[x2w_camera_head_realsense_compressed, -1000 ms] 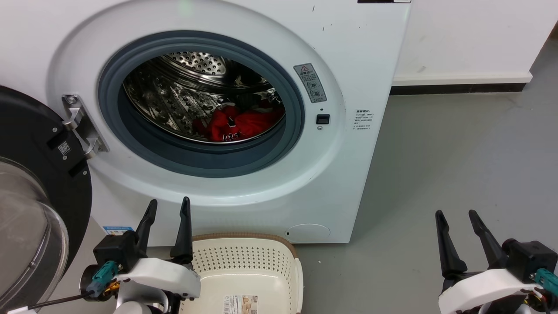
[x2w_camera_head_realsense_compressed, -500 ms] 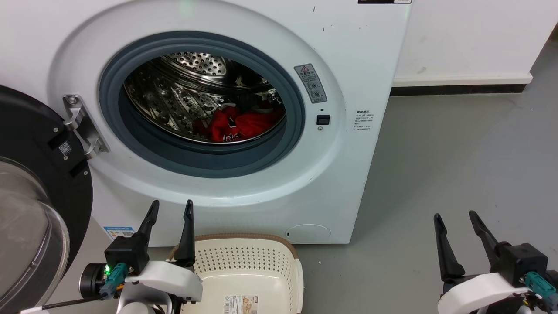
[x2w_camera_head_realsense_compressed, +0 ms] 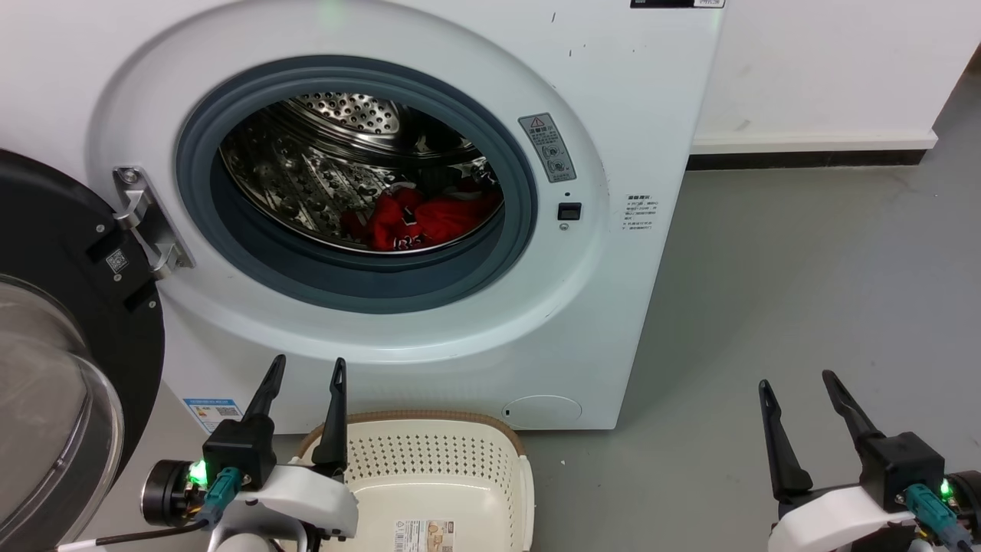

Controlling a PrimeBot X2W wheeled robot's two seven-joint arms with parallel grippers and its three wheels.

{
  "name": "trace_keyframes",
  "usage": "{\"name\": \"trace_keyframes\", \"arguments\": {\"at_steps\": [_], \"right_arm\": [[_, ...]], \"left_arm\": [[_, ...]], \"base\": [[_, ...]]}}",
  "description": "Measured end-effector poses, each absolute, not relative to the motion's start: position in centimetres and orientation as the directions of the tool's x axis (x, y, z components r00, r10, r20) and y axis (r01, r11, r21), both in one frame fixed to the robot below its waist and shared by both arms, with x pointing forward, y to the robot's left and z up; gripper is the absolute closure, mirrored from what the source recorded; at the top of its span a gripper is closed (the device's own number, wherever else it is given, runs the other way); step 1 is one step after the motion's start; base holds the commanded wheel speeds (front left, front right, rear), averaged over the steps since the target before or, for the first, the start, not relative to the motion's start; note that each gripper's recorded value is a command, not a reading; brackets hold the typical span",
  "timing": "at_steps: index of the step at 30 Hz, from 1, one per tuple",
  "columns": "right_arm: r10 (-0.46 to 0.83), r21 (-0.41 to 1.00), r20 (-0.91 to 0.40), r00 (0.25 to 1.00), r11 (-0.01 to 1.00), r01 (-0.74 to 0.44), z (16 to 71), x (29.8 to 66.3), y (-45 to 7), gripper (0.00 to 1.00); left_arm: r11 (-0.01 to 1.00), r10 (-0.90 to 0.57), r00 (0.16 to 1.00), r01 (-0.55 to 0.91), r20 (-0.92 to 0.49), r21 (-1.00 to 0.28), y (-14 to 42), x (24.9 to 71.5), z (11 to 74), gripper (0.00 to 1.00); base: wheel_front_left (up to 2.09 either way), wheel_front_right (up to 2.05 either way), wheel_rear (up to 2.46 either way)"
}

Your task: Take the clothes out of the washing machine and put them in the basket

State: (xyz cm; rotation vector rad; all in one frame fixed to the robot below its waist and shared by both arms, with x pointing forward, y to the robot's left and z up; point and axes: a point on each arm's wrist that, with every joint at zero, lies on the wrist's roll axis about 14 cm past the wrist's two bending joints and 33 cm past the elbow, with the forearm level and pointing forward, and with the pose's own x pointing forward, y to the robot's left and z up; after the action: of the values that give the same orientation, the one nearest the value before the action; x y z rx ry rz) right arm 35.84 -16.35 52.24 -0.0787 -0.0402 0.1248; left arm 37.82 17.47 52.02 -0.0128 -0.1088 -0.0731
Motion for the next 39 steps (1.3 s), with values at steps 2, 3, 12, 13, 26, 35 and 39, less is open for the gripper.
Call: {"name": "trace_keyframes", "arguments": {"at_steps": [2,3,12,13,26,35,39], "right_arm": [[0.127,-0.092,0.034,0.991,0.988,-0.124,52.2,35.8,-16.3,0.0],[0.129,-0.098,0.036,0.991,0.987,-0.125,52.2,35.8,-16.3,0.0],[0.128,-0.106,0.031,0.991,0.987,-0.124,52.1,35.8,-16.3,0.0],[0.128,-0.106,0.03,0.991,0.987,-0.124,52.1,35.8,-16.3,0.0],[0.125,-0.105,0.02,0.992,0.987,-0.122,51.8,35.7,-16.4,0.0],[0.136,-0.104,0.009,0.991,0.985,-0.134,51.5,37.4,-16.0,0.0],[0.13,-0.103,-0.009,0.991,0.986,-0.13,50.8,38.8,-16.2,0.0]], "left_arm": [[0.997,-0.071,0.991,0.072,0.111,-0.001,17.5,37.8,52.0,0.0],[0.997,-0.072,0.991,0.071,0.112,0.006,17.6,37.9,52.1,0.0],[0.998,-0.056,0.993,0.056,0.107,-0.001,17.9,37.9,51.9,0.0],[0.998,-0.055,0.993,0.055,0.106,-0.002,17.9,37.9,51.8,0.0],[0.998,-0.055,0.994,0.056,0.092,-0.002,17.8,38.2,51.4,0.0],[0.999,-0.053,0.996,0.053,0.07,-0.002,18.1,42.0,50.5,0.0],[0.998,-0.057,0.997,0.057,0.06,0.001,18.5,45.4,50.0,0.0]], "base": [[0.0,0.0,0.0],[0.0,0.0,0.0],[0.0,0.0,0.0],[0.0,0.0,0.0],[0.0,0.0,0.0],[0.0,0.0,0.0],[0.0,0.0,0.0]]}}
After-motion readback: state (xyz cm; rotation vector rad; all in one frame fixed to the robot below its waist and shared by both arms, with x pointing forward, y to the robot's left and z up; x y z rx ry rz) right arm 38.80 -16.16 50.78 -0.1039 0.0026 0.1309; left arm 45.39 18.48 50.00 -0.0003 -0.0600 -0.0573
